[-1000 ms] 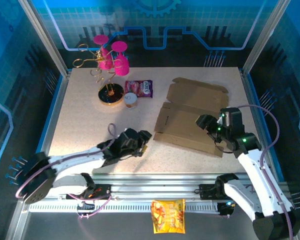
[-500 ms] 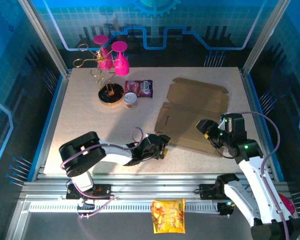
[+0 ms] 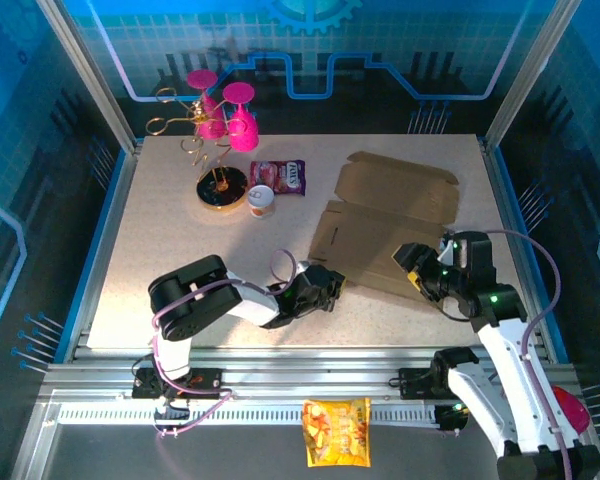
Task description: Fold the paper box
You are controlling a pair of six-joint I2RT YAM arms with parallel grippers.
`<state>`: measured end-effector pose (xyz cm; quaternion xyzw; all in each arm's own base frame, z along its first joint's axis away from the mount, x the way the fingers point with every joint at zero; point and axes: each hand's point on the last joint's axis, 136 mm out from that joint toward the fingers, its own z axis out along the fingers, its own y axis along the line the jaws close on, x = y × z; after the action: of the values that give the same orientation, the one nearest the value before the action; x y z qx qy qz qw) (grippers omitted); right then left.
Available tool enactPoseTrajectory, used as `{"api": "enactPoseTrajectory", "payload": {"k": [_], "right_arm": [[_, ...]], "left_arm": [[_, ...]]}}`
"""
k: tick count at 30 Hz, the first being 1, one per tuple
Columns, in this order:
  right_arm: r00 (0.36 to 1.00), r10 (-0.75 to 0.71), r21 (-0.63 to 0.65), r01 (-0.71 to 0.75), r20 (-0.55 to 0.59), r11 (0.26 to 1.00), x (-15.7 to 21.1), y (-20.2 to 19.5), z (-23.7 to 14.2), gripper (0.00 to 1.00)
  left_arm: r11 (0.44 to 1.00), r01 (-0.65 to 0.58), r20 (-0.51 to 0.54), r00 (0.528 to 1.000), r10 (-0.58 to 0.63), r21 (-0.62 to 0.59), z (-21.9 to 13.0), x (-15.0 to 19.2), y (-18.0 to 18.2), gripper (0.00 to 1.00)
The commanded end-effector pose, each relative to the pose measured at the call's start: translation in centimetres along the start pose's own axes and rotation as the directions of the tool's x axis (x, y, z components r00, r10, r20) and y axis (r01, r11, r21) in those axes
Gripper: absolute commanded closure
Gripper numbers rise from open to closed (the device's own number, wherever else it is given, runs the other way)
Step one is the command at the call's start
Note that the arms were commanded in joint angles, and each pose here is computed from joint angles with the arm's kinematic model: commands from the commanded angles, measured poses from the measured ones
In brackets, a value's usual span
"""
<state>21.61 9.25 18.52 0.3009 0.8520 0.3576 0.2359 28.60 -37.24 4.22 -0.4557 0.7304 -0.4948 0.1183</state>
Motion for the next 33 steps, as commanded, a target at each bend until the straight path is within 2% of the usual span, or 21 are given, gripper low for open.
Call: {"api": "enactPoseTrajectory", "payload": {"k": [1, 8, 11, 18, 29, 33], "right_arm": [[0.991, 0.132, 0.017, -0.132, -0.005, 0.991, 1.6, -2.4, -0.1, 0.30], [0.919, 0.380, -0.143, -0.365, 0.100, 0.920, 1.3, -4.9, 2.5, 0.32], [0.901, 0.410, -0.185, -0.383, 0.141, 0.905, 0.3, -4.9, 3.3, 0.32], [0.868, 0.469, -0.187, -0.439, 0.163, 0.879, -0.4, -5.2, 5.6, 0.36], [0.828, 0.511, -0.220, -0.467, 0.229, 0.856, -1.5, -4.6, 8.8, 0.52], [0.824, 0.517, -0.223, -0.473, 0.230, 0.852, -2.0, -4.1, 9.8, 0.55]], "left_arm": [[0.990, -0.005, 0.000, 1.000, 0.005, 0.140, -0.3, 0.4, -4.3, 1.00], [0.976, -0.042, -0.043, 0.998, 0.052, 0.212, -1.2, 2.2, -7.5, 1.00], [0.976, -0.040, -0.051, 0.997, 0.052, 0.216, -1.4, 2.4, -7.8, 1.00], [0.974, -0.033, -0.074, 0.996, 0.051, 0.224, -1.5, 3.0, -8.3, 1.00], [0.972, -0.025, -0.098, 0.994, 0.049, 0.232, -1.5, 3.6, -9.0, 1.00], [0.973, -0.020, -0.098, 0.994, 0.044, 0.229, -1.6, 3.5, -8.7, 1.00]]}}
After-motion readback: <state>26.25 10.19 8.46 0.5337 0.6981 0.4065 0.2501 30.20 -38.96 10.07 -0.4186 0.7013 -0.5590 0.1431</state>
